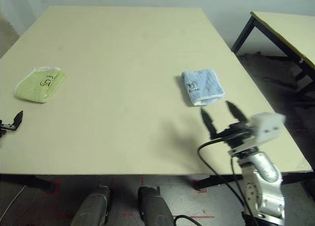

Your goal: Fold the towel and set it aside.

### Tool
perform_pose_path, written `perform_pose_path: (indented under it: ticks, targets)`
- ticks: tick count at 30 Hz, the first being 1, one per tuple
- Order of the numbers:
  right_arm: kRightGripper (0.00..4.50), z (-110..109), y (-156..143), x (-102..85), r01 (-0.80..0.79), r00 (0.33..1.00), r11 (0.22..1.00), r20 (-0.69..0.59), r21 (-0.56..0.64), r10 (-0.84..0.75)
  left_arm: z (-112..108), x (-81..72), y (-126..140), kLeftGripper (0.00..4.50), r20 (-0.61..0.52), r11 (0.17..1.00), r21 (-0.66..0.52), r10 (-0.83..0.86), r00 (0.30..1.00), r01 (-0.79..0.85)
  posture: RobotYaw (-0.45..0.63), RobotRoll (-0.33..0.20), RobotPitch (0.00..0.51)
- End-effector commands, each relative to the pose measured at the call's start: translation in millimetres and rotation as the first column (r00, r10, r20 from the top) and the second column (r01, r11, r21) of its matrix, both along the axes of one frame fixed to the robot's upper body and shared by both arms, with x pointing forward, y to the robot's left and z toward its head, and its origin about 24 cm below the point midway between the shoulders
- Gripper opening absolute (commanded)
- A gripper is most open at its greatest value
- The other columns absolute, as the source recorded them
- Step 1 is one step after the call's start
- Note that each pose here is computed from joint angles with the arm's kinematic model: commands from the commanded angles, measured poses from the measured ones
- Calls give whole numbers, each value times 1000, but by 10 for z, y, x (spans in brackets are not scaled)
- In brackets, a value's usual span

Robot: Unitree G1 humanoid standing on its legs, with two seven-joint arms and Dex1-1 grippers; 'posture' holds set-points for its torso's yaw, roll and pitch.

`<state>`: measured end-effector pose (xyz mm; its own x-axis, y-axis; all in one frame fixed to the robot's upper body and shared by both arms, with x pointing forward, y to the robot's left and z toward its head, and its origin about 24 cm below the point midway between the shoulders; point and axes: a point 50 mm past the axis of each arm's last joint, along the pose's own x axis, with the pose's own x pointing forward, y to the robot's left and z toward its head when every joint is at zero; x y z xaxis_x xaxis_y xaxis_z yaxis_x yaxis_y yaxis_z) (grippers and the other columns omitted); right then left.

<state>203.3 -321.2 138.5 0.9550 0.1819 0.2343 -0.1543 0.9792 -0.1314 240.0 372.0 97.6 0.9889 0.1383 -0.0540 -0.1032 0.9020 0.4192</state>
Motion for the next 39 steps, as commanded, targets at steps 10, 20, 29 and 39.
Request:
perform_pose_path:
  ticks: [10, 20, 29, 39]
  targets:
    - [4500, -661, -357, -154, 73, 970, 997, -235, 36, -62, -140, -70, 25, 4476, -24, 998, -64, 9, 1000, -11, 18, 0, 144]
    - [4500, -749, -33, -22, -101, 963, 994, -245, 48, 110, -186, -24, -32, 4476, -30, 996, -89, -6, 1000, 3, 13, 0, 136]
    - [4500, -742, -59, 81, -99, 968, 995, -229, 31, 103, -204, -41, -32, 4476, -30, 995, -96, -5, 1000, 2, 30, 0, 131]
    - [4500, -726, -84, 97, -82, 971, 996, -221, 35, 87, -246, -62, -57, 4476, -31, 994, -107, 1, 1000, -4, 36, 0, 128]
